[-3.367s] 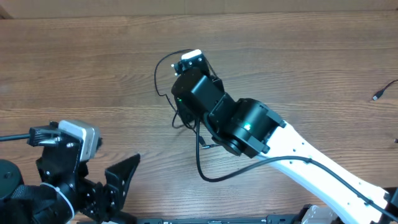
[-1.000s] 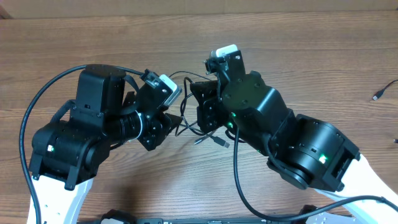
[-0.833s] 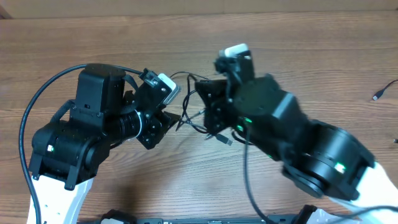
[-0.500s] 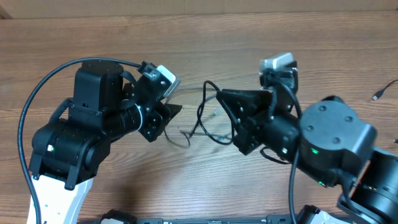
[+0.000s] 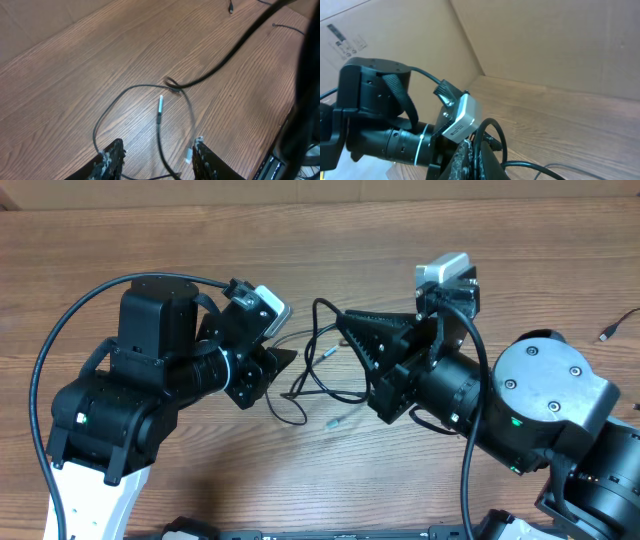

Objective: Untangle cables

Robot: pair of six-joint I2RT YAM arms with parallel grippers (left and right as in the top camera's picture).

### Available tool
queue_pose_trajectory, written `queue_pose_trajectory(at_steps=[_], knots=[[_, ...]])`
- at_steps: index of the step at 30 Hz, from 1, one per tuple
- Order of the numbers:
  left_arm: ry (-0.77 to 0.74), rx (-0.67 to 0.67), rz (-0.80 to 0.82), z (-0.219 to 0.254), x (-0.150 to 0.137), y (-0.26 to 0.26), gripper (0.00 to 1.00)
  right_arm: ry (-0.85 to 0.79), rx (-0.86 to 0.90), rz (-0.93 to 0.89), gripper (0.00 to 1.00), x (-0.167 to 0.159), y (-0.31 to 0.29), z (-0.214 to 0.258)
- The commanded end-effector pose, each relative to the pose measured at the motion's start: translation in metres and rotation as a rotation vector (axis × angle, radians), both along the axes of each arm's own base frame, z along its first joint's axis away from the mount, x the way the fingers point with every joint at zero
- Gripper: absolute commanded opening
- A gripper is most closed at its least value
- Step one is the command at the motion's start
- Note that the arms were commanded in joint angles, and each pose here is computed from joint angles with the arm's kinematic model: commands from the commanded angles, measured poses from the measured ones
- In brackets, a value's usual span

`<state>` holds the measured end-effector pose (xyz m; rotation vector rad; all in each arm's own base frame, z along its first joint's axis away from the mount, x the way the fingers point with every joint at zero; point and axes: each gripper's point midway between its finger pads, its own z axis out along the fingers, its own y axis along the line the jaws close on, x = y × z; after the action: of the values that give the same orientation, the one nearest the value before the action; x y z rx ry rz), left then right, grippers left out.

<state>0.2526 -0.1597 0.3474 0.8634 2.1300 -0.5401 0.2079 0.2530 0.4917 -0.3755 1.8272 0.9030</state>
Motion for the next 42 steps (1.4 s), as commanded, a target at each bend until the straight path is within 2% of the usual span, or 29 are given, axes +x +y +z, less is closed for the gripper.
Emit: queue_pose_trajectory(at_steps=[1, 9, 18, 22, 39, 40, 41, 42], knots=[[-0.019, -0.017, -0.028, 0.006, -0.007, -0.003, 0.44, -0.05, -0.002, 0.035, 0.04, -0.007, -0.001, 0.012], [-0.043, -0.025, -0.027, 0.013, -0.014, -0.001, 0.44, 0.02, -0.068, -0.044, 0.04, 0.017, -0.013, -0.013], [-0.059, -0.067, -0.067, 0.021, -0.02, -0.007, 0.46, 0.084, -0.088, -0.01, 0.04, 0.039, 0.018, -0.036], [-0.059, -0.066, -0.067, 0.021, -0.02, -0.007, 0.47, 0.091, -0.067, 0.066, 0.04, 0.038, 0.036, -0.037], [-0.044, -0.051, -0.074, 0.017, -0.024, -0.006, 0.45, 0.102, 0.001, 0.152, 0.04, 0.027, 0.049, -0.026], [-0.046, -0.049, -0.076, 0.017, -0.024, -0.006, 0.45, 0.104, 0.006, 0.155, 0.04, 0.027, 0.05, -0.025], [-0.048, -0.047, -0.079, 0.017, -0.024, -0.006, 0.4, 0.11, 0.011, 0.153, 0.04, 0.027, 0.05, -0.025], [-0.049, -0.045, -0.077, 0.016, -0.023, -0.005, 0.29, 0.112, 0.012, 0.152, 0.04, 0.027, 0.05, -0.025]])
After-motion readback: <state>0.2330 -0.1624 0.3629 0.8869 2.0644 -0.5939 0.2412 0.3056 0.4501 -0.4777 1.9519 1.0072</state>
